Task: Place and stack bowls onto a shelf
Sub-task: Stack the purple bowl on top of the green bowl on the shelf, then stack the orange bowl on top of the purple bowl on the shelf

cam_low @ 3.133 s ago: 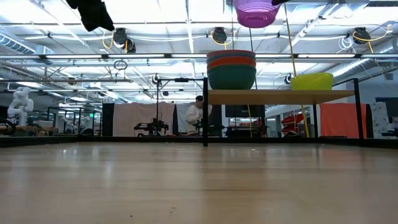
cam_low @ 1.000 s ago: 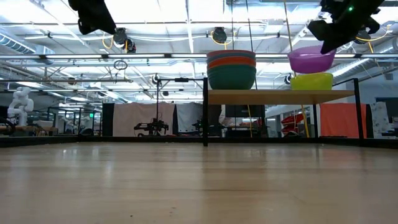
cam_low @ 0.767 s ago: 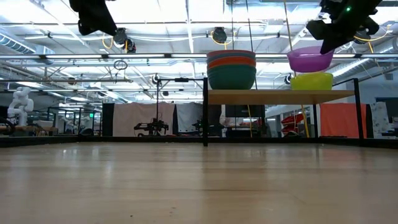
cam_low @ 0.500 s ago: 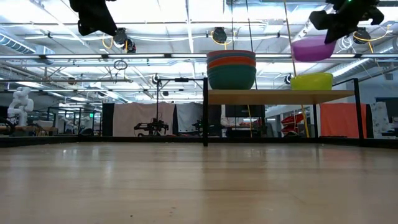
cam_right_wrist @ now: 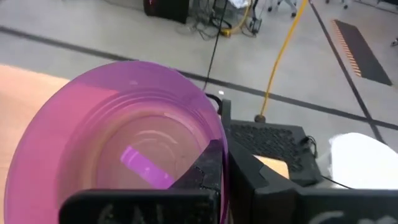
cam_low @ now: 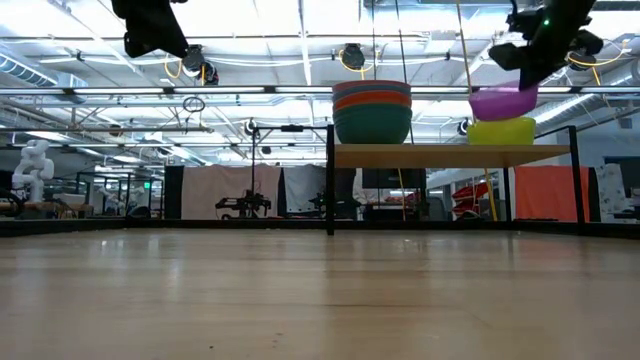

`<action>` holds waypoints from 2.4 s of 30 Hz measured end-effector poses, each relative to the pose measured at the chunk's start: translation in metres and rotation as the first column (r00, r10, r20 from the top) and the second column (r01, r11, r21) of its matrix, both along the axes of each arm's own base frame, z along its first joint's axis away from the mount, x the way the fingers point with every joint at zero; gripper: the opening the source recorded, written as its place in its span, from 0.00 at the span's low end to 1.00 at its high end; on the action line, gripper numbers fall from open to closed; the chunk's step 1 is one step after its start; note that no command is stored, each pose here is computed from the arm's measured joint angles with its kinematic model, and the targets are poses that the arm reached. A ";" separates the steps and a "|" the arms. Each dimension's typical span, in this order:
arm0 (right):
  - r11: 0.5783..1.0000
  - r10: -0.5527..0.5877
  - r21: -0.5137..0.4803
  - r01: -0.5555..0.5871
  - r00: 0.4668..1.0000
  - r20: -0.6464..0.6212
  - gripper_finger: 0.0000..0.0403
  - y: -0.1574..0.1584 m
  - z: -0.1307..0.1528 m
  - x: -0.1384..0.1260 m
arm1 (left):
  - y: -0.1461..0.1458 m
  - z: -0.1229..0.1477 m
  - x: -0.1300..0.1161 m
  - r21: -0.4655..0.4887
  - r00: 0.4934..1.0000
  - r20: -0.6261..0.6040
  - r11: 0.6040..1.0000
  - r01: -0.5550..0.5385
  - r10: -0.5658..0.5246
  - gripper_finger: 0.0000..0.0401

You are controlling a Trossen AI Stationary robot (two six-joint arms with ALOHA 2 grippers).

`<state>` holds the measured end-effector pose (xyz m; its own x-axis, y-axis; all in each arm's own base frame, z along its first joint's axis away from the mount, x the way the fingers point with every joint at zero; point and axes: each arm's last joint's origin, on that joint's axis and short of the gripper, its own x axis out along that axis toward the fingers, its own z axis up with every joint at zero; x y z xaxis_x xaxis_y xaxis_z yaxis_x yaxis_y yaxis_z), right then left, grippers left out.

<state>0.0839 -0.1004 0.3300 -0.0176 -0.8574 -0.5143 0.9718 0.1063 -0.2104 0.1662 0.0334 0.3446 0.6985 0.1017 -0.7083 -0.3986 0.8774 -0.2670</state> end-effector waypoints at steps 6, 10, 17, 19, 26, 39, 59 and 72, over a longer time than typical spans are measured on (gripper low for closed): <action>0.992 0.045 0.117 -0.044 0.999 -0.003 0.00 -0.016 -0.009 0.003 | 0.000 0.000 0.000 -0.005 1.000 0.000 1.000 -0.005 0.005 0.20; 0.972 0.134 0.196 -0.126 0.991 -0.024 0.00 -0.025 -0.015 0.008 | 0.000 0.000 0.000 -0.005 1.000 0.001 1.000 -0.006 0.006 0.20; 0.975 0.107 0.202 -0.095 0.993 -0.048 0.04 -0.031 -0.018 0.009 | 0.000 0.000 0.000 -0.006 1.000 0.000 1.000 -0.006 0.006 0.20; 0.976 0.104 0.198 -0.094 0.994 -0.043 0.07 -0.030 -0.017 0.009 | 0.000 0.000 0.000 -0.006 1.000 0.000 1.000 -0.006 0.006 0.20; 0.977 0.106 0.193 -0.096 0.993 -0.042 0.24 -0.030 -0.017 0.009 | 0.000 0.000 0.000 -0.006 1.000 0.000 1.000 -0.006 0.006 0.20; 0.868 0.497 -0.149 -0.474 0.828 0.258 0.34 -0.009 0.026 0.015 | -0.005 -0.008 -0.008 -0.073 0.994 -0.105 0.997 0.020 -0.027 0.20; 0.743 0.667 -0.218 -0.633 0.675 0.316 0.31 0.013 0.035 0.009 | -0.068 -0.022 -0.039 -0.411 0.864 -0.461 0.911 -0.007 -0.201 0.20; 0.615 0.779 -0.228 -0.755 0.535 0.328 0.31 0.018 0.036 0.011 | -0.113 -0.031 -0.039 -0.336 0.802 -0.511 0.931 0.144 -0.309 0.20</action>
